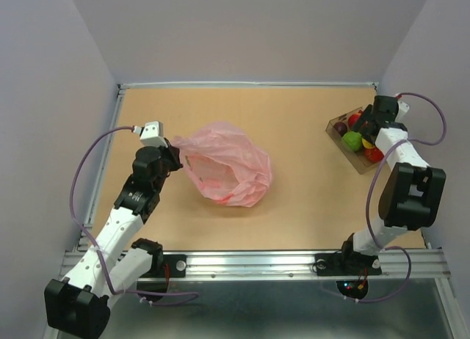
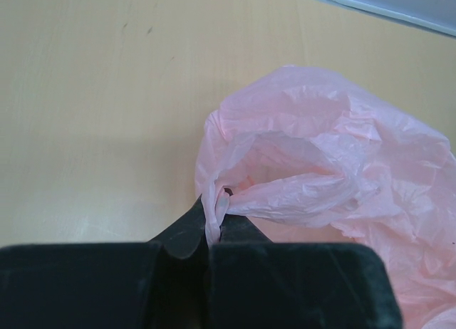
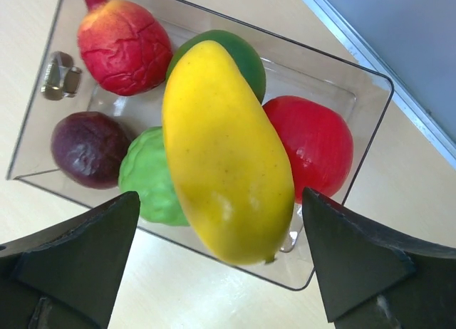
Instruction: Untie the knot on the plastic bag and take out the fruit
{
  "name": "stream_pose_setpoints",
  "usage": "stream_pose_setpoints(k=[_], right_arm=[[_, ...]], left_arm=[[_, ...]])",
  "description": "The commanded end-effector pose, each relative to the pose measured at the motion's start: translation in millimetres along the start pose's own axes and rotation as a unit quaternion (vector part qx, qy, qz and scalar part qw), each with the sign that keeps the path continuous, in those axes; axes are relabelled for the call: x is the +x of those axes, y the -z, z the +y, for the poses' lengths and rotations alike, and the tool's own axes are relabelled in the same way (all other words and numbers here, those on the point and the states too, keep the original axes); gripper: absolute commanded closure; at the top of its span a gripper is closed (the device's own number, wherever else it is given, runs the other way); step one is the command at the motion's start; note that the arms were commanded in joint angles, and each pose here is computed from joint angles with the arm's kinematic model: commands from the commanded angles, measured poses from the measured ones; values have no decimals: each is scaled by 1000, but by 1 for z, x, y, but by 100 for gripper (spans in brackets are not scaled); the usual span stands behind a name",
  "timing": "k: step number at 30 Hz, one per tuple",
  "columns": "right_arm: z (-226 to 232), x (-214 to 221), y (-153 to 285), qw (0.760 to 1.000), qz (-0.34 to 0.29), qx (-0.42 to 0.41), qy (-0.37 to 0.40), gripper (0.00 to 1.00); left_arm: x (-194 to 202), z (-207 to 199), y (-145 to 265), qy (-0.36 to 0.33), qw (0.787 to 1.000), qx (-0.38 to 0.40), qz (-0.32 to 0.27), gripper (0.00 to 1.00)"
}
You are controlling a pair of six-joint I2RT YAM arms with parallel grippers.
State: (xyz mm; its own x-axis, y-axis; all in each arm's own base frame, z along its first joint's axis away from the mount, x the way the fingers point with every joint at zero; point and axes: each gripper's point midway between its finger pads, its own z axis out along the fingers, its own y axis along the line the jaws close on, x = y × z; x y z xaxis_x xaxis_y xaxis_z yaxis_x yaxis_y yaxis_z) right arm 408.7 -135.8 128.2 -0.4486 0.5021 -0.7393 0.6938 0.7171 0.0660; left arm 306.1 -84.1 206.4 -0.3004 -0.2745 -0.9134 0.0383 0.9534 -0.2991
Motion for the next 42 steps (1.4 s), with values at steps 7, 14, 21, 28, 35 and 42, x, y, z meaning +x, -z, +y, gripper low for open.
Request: stream_pose_setpoints(k=[7,14,21,28,35,42], right_arm=[[13,-46,77,993,-62,-91,-50,0],[23,-50,139,979,-68,-180,-74,0],[44,-38,212,950,-84,-296,-48,0],[51,-39,277,924,-136,-358,3,0],[38,-37,323,908,-179,-379,15,0],[-3,-24,352,895,-236,-380,6,0]], left_arm=[[-45,29,5,64,989,-119,-53,95],[-55,76,-1,92,967,-233,-43,94],[-39,101,-19,124,964,-234,21,78],[-62,86,11,144,969,-202,3,6],[-92,66,69,135,976,-159,-55,1],[-127,57,146,57,975,-124,-175,1]])
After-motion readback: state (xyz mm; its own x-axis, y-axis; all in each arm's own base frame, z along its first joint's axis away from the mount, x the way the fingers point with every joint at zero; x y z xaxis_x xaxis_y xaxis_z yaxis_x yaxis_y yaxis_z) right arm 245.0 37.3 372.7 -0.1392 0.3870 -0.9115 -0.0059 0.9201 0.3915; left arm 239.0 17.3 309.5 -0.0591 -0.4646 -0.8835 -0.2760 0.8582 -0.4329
